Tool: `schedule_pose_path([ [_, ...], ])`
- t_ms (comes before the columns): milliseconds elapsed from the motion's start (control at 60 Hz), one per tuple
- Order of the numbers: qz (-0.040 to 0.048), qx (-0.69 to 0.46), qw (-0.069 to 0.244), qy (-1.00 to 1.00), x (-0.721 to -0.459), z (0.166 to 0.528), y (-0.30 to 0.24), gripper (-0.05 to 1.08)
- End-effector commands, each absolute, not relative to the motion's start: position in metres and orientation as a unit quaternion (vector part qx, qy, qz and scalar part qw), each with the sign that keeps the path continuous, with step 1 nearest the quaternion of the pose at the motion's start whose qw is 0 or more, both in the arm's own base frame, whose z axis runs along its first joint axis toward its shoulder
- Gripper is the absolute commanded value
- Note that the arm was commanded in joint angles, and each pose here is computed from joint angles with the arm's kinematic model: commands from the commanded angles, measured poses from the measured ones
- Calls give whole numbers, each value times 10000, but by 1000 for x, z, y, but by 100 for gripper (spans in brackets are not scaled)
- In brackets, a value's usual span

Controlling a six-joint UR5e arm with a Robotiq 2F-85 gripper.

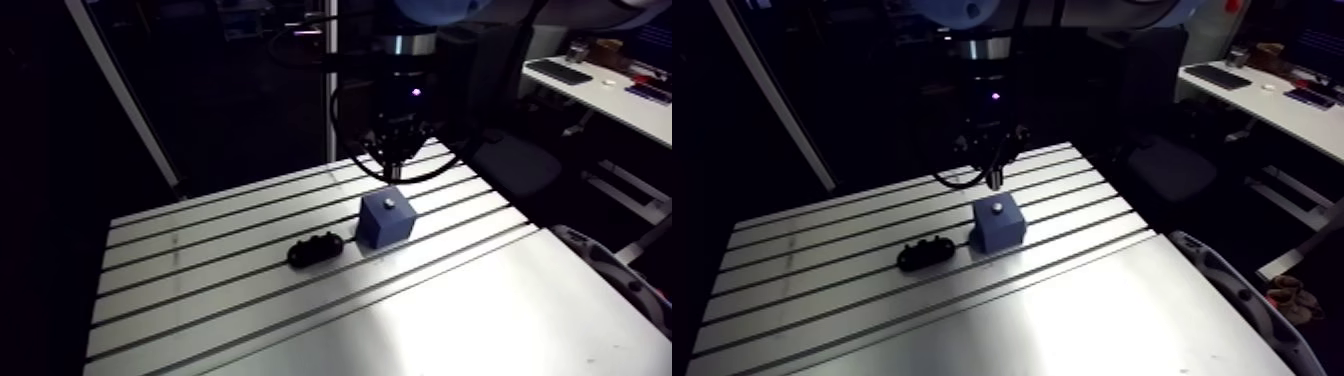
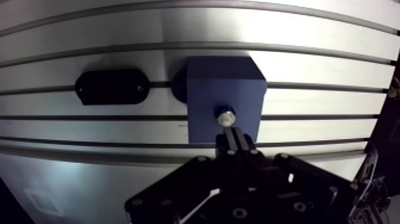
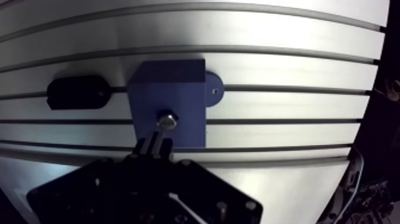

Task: Pick up the M10 bolt and insert it into the hex recess until seated.

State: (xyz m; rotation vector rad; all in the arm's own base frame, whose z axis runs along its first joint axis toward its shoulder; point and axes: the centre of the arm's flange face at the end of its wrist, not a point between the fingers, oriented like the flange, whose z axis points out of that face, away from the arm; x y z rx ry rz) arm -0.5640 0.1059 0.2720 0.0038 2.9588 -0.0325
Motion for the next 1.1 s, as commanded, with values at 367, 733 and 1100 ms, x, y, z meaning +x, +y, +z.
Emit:
schedule_pose_path([
  [367, -88, -26, 866, 9962, -554, 252, 106, 108],
  [733, -59, -40, 800, 9968, -555, 248, 106, 108],
  [1100, -76, -48, 835, 9965, -554, 245, 106, 108],
])
